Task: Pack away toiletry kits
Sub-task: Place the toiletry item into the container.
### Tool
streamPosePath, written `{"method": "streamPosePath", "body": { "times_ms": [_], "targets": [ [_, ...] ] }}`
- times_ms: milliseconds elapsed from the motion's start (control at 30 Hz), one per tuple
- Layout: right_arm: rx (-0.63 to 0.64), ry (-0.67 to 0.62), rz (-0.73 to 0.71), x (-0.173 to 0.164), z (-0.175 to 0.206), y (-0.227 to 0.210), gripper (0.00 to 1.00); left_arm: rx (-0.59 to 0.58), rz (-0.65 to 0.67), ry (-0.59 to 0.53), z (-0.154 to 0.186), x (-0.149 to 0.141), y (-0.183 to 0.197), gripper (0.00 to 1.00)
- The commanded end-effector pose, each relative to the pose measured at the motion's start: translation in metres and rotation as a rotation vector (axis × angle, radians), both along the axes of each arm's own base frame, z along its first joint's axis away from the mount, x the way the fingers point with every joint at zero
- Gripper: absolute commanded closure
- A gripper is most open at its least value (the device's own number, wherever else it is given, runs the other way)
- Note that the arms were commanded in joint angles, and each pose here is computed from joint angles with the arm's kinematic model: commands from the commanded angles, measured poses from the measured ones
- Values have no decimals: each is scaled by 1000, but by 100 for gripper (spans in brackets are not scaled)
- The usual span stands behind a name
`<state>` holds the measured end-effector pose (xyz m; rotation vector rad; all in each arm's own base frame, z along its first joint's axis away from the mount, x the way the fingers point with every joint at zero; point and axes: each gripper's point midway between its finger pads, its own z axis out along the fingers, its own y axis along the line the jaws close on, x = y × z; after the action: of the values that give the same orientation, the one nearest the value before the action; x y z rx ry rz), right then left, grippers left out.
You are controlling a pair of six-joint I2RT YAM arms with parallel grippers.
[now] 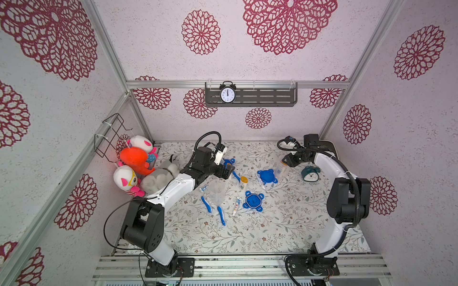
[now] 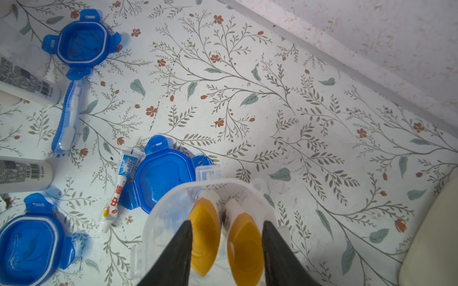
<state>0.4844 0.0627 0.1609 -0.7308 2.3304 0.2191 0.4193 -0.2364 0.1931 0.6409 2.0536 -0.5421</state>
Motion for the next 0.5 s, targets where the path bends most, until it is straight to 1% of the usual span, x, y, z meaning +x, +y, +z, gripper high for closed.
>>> {"method": "streamPosePath", "body": {
  "times_ms": [0,167,333,400,467],
  "targets": [
    [7,-102,-56,-3,47,-7,53,-19,-5,-52,20,3,1,3],
    [32,-185,-140,-10,78,-14,52,-16,3,-54,22,3,3,3],
    [128,-230,-205,-31,102,-11,51,-23,4,-59,26,0,4,3],
    [175,-195,-197,-44,97,-1,51,-22,5,-59,26,-1,5,3],
    [198,-146,-190,-60,83,18,51,-20,14,-58,25,-3,8,3]
  ]
}}
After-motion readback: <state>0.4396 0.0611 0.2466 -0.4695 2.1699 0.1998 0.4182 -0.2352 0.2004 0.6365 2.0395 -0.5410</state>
